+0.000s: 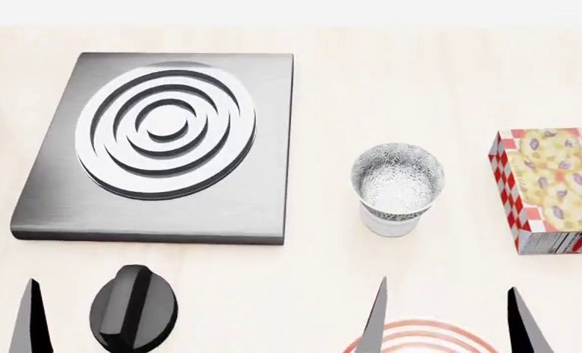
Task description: Pick the akita bowl on the ramekin and place it on the plate.
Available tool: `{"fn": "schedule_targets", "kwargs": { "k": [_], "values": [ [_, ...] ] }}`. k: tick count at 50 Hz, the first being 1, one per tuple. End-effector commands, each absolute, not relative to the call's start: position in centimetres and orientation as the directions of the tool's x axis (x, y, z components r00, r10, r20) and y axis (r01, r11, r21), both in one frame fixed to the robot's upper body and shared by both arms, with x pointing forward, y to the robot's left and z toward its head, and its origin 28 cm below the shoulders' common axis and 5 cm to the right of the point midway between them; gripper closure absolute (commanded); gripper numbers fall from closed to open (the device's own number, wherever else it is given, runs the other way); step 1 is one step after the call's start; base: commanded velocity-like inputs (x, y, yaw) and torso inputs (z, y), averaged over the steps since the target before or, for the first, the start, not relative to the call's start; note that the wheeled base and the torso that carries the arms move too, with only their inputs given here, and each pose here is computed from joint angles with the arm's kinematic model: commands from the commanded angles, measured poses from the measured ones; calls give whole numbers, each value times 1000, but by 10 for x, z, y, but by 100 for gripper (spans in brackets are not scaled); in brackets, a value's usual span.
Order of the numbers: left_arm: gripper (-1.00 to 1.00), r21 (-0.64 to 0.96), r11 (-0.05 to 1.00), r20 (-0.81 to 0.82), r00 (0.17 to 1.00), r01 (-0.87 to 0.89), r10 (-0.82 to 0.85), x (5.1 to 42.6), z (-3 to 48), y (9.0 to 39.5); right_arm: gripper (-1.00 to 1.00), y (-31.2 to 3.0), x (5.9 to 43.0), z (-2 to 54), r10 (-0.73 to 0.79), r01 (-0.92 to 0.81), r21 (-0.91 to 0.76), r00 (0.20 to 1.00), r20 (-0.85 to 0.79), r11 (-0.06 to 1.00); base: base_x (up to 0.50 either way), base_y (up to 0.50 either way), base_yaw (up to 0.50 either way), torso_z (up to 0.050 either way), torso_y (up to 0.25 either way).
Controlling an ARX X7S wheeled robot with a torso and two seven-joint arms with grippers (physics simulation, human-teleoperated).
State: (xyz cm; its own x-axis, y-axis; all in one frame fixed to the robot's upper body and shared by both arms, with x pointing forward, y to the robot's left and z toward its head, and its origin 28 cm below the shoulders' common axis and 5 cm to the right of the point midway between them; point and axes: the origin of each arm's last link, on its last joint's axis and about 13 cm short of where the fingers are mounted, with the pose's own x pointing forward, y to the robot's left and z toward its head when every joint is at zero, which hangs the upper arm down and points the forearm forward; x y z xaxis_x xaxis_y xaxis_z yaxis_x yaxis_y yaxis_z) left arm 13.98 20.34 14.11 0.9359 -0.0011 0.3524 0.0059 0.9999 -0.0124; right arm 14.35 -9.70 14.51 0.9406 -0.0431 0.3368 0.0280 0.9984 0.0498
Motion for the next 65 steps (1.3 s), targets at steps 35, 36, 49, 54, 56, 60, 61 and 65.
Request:
{"fn": "schedule_targets", "kwargs": {
  "k": [35,36,49,54,56,60,61,65],
  "values": [
    [-100,-61,998,274,962,24,-6,145,135,204,-100,-158,296,265,409,-506,-569,862,-301,648,0,0,0,0,0],
    [-100,-66,997,275,961,35,-15,145,135,204,-100,-160,302,269,403,-519,-580,854,-329,627,0,0,0,0,0],
    [-100,-72,997,278,960,35,-14,145,135,205,-100,-165,338,278,323,-574,-640,818,-476,510,0,0,0,0,0],
    [-100,-72,997,278,960,36,-15,146,134,205,-100,-165,347,282,285,-570,-660,820,-496,490,0,0,0,0,0],
    [-100,-73,997,279,960,37,-15,146,134,205,-100,-166,351,282,265,-563,-668,824,-501,487,0,0,0,0,0],
    [-100,-75,997,277,961,34,-12,147,133,205,-100,-167,357,276,249,-564,-665,821,-513,489,0,0,0,0,0],
    [-100,-73,997,277,961,36,-14,147,133,205,-100,-169,361,274,238,-562,-664,821,-518,493,0,0,0,0,0],
    [-100,-64,997,284,958,45,-25,145,133,204,-100,-171,369,271,228,-531,-671,841,-490,517,0,0,0,0,0]
  ]
}}
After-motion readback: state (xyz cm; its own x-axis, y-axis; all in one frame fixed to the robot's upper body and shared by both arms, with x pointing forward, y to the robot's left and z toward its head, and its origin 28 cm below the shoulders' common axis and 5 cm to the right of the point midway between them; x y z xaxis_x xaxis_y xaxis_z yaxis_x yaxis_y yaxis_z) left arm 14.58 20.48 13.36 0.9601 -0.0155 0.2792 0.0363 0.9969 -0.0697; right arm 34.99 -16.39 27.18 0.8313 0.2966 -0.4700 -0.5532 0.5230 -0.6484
